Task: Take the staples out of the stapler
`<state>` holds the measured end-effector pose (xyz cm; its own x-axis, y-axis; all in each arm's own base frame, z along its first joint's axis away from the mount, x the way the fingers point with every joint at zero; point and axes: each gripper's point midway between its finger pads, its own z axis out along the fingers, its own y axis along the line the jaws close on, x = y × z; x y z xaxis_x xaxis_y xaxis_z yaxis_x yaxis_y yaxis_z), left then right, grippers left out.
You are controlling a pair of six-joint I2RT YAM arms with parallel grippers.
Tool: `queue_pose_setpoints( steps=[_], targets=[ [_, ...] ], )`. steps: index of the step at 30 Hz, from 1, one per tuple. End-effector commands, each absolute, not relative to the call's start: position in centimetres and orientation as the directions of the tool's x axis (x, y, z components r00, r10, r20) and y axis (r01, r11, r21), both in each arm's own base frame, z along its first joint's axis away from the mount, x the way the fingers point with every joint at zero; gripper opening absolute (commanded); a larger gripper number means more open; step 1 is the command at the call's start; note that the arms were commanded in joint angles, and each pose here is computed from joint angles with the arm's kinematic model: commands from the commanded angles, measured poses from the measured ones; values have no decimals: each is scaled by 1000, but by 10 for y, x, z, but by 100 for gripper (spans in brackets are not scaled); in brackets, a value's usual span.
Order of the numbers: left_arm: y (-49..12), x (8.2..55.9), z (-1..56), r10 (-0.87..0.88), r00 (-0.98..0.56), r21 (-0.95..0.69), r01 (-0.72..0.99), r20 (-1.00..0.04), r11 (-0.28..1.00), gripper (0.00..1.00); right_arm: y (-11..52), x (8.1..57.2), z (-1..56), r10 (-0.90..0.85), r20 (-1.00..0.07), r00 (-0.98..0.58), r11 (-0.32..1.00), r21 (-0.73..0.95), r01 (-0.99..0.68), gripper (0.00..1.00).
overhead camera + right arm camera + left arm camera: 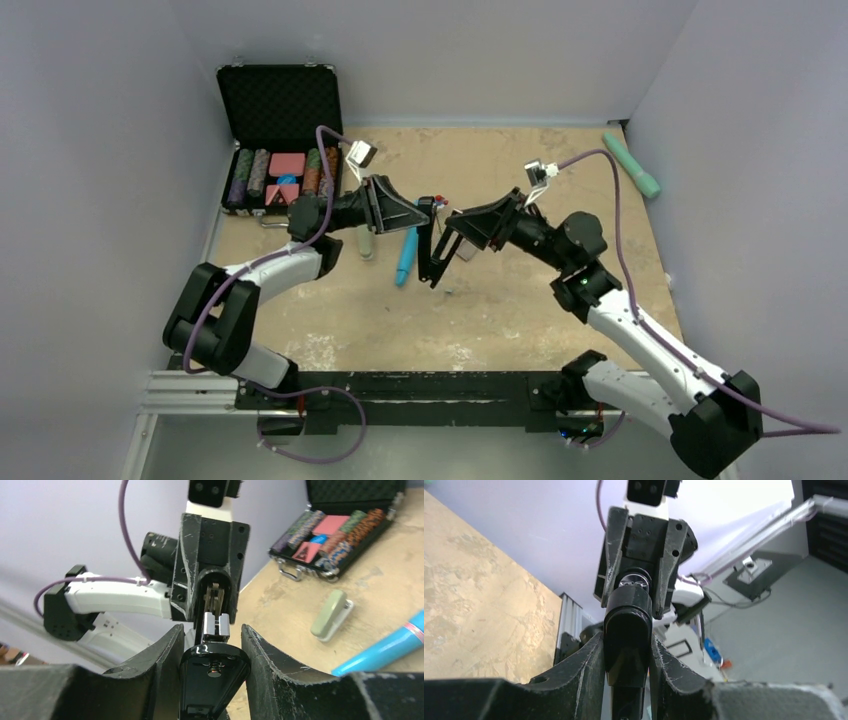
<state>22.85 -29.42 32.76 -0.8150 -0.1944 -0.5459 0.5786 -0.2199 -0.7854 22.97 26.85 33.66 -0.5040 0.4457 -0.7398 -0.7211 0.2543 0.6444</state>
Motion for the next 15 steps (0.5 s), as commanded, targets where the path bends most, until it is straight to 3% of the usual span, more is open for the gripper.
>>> queue_pose_setpoints(
  steps=[1, 8, 12, 15],
  targets=[
    [-279, 260, 347, -433, -798, -802, 548, -418, -236, 0, 232, 271, 301, 498, -707, -502, 512, 707, -488, 0],
    [-264, 301, 269, -607, -789, -946, 261, -95, -191, 0, 204, 283, 226, 604, -513, -610, 525, 832, -179, 0],
    [-249, 309, 215, -664, -733, -974, 10, 146, -225, 0, 196, 285, 188, 670, -413, -616, 505, 863, -30, 0],
    [-242, 308, 177, -688, -689, -971, -112, 228, -210, 0, 190, 289, 162, 702, -361, -614, 509, 857, 79, 0]
  ],
)
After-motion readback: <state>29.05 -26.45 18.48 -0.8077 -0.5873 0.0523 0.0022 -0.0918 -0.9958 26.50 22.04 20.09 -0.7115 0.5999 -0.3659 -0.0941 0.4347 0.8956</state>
